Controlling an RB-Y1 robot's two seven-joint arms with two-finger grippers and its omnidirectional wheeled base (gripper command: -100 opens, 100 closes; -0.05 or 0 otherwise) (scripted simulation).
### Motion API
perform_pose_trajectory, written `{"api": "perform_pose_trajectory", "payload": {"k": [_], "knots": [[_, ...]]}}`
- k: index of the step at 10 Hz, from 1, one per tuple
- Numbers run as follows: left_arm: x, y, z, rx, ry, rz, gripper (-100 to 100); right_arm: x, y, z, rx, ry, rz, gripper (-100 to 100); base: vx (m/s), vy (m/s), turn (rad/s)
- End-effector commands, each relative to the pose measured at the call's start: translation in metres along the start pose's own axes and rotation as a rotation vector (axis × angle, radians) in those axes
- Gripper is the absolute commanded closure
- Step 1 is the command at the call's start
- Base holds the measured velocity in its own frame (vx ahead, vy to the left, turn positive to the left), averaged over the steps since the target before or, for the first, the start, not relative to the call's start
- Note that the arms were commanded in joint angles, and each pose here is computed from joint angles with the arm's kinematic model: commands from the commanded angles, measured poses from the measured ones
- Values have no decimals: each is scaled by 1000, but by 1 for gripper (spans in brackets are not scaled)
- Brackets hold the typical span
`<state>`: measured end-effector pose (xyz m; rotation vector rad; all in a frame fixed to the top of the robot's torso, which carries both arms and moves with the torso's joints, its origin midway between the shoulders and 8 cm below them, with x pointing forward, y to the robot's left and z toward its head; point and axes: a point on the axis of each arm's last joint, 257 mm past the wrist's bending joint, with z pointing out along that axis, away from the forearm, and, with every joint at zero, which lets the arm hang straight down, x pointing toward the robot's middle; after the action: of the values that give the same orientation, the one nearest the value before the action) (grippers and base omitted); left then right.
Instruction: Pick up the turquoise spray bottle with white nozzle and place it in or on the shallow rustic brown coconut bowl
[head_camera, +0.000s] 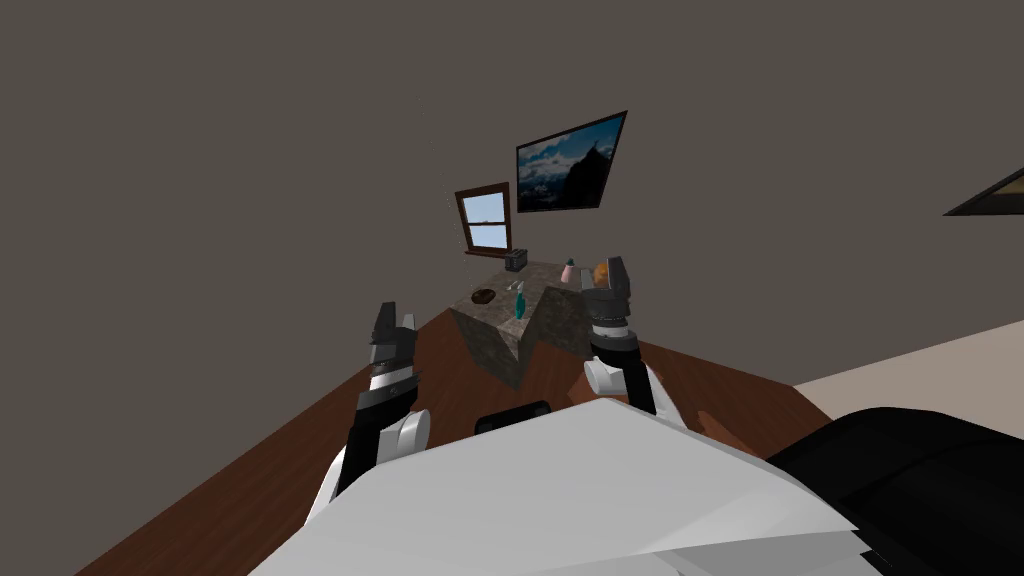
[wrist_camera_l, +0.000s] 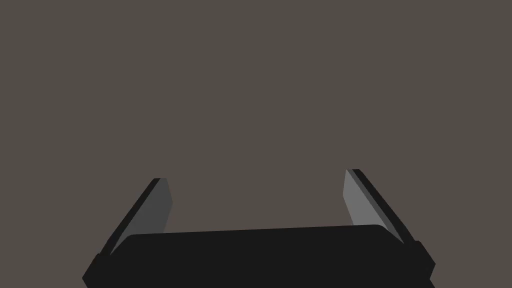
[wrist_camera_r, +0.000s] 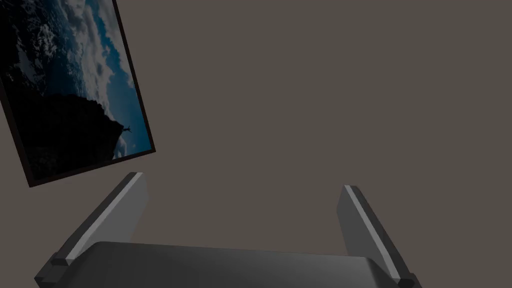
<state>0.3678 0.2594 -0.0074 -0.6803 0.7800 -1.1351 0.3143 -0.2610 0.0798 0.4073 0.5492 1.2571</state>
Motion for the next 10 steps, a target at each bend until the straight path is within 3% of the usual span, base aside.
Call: {"api": "perform_pose_trajectory", "payload": {"k": [1, 5, 10], "knots": [[0, 0, 0, 0, 0, 0, 0, 4, -5, 0, 10, 31, -16, -100, -1, 26, 0], [0, 0, 0, 0, 0, 0, 0, 16, -36, -4, 73, 120, -95, -100, 5, 65, -6], [0, 0, 0, 0, 0, 0, 0, 18, -98, -12, 202, 201, -245, -100, 33, 113, -8]]}}
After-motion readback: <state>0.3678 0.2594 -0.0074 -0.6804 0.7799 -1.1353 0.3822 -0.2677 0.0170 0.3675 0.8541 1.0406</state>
